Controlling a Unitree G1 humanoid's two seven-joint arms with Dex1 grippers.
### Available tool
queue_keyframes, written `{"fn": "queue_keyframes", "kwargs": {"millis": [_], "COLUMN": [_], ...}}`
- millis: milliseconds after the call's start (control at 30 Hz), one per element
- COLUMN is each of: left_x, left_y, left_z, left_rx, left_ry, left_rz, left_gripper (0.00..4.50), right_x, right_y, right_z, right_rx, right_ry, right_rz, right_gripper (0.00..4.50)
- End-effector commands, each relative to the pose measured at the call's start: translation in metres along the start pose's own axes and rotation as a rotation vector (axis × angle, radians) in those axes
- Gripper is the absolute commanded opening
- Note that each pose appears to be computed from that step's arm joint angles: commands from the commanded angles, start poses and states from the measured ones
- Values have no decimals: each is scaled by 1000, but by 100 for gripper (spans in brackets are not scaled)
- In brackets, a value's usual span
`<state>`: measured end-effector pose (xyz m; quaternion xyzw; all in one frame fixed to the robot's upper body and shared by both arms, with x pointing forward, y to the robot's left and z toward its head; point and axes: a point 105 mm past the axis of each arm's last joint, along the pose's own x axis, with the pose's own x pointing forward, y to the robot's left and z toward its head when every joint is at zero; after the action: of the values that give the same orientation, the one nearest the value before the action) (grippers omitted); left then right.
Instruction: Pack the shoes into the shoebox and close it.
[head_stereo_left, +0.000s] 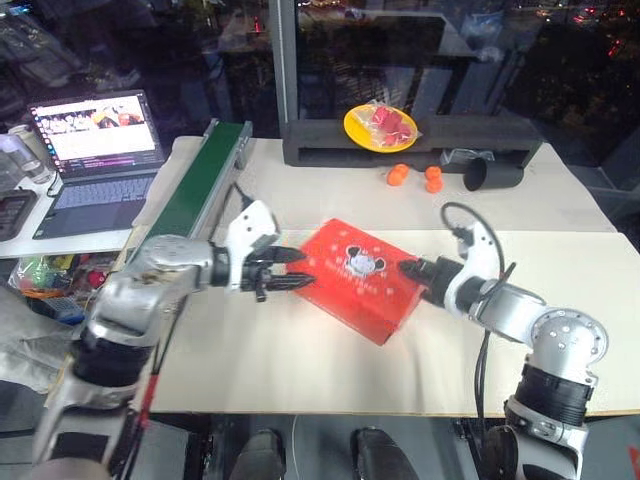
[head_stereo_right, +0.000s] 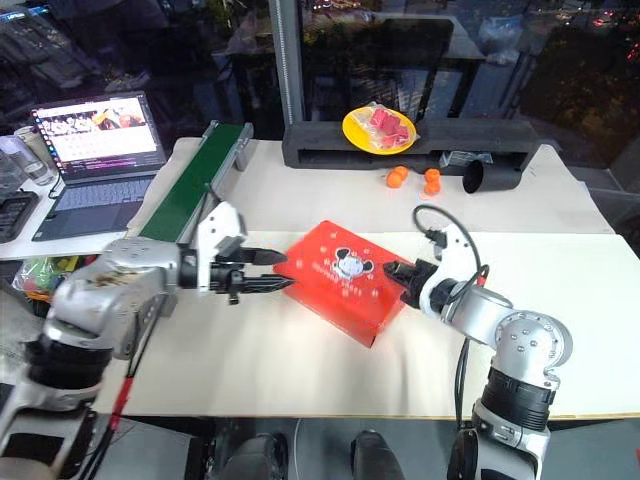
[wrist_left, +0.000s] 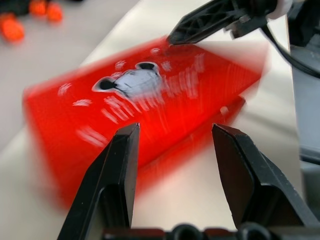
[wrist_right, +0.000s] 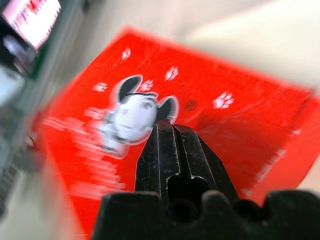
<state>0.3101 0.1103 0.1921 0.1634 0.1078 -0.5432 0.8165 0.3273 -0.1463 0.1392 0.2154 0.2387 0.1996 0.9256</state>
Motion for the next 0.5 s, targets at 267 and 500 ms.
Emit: {"fn": "queue_keyframes", "kwargs": {"millis": [267,500], "left_x": [0,0], "left_y": [-1,3], "left_z": [11,9], "left_rx": [33,39], "left_ry": [-56,-58], "left_rz": [46,85], "left_gripper": [245,245], "right_x": [35,34], "right_y": [-2,-14], "right_z": [-32,-35], "right_rx": [-216,-319], "right_ry": [210,266], "right_rz": [-96,-141], "right_gripper": [1,1]}}
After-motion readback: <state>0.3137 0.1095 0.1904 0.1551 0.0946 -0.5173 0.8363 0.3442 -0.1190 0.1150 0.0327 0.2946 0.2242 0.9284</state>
